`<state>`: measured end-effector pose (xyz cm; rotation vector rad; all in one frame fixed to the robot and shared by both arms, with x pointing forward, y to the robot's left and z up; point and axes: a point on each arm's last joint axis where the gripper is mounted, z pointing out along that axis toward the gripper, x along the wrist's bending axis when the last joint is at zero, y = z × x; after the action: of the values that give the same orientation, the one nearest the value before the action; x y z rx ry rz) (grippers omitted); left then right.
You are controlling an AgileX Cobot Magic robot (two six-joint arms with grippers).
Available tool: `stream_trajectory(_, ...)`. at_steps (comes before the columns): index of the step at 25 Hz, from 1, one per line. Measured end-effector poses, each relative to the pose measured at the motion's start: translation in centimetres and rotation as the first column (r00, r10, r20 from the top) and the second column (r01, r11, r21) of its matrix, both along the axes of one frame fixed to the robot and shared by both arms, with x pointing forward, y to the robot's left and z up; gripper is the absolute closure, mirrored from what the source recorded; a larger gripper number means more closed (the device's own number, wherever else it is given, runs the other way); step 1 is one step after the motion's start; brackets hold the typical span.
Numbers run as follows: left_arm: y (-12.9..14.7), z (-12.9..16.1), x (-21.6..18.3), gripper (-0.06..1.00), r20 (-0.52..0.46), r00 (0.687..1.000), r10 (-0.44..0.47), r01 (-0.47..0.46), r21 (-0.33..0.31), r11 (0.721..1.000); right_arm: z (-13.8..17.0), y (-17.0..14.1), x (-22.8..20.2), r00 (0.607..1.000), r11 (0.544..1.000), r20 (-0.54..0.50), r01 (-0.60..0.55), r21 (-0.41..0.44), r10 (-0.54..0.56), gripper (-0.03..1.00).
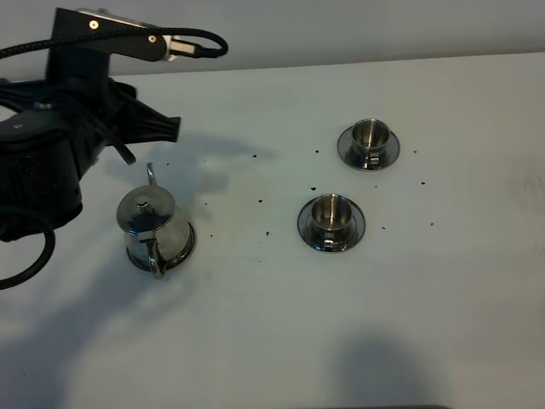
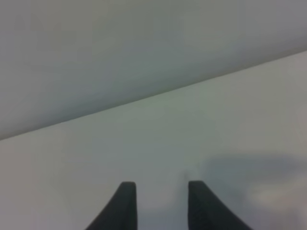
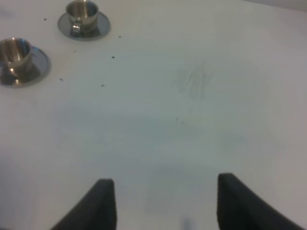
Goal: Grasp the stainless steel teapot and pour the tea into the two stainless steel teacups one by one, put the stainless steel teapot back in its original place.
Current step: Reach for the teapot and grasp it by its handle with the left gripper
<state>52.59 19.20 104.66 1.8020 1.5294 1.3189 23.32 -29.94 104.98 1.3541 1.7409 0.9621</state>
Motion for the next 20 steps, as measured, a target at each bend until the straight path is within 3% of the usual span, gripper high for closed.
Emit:
stream_trajectory(3, -0.2, 0.0, 0.0, 0.66, -0.008, 0.999, -0.034, 0.034, 0.011, 0.999, 0.0, 0.0, 0.0, 1.0, 1.0, 0.0, 0.0, 0.0, 0.0, 0.51)
stream_trajectory(5, -1.2, -0.2, 0.2, 0.67, -0.02, 0.988, -0.154, 0.154, -0.008, 0.988, 0.0, 0.0, 0.0, 1.0, 1.0, 0.0, 0.0, 0.0, 0.0, 0.51)
stream_trajectory(7, -2.7, -0.3, 0.1, 0.69, -0.021, 0.95, -0.313, 0.312, -0.055, 0.949, 0.0, 0.0, 0.0, 1.0, 1.0, 0.0, 0.0, 0.0, 0.0, 0.51)
stream_trajectory(10, -4.7, -0.2, -0.2, 0.71, -0.002, 0.867, -0.498, 0.495, -0.112, 0.862, 0.0, 0.0, 0.0, 1.0, 1.0, 0.0, 0.0, 0.0, 0.0, 0.51)
stream_trajectory(14, -5.4, -0.9, -0.8, 0.71, -0.003, 0.82, -0.572, 0.563, -0.17, 0.809, 0.0, 0.0, 0.0, 1.0, 1.0, 0.0, 0.0, 0.0, 0.0, 0.51)
stream_trajectory(16, -5.7, -1.5, -1.3, 0.71, -0.005, 0.808, -0.589, 0.571, -0.24, 0.785, 0.0, 0.0, 0.0, 1.0, 1.0, 0.0, 0.0, 0.0, 0.0, 0.51)
stream_trajectory(18, -5.8, -2.1, -1.7, 0.71, 0.002, 0.79, -0.613, 0.577, -0.34, 0.743, 0.0, 0.0, 0.0, 1.0, 1.0, 0.0, 0.0, 0.0, 0.0, 0.51)
stream_trajectory(20, -5.9, -2.6, -2.2, 0.71, 0.011, 0.738, -0.675, 0.608, -0.445, 0.658, 0.0, 0.0, 0.0, 1.0, 1.0, 0.0, 0.0, 0.0, 0.0, 0.51)
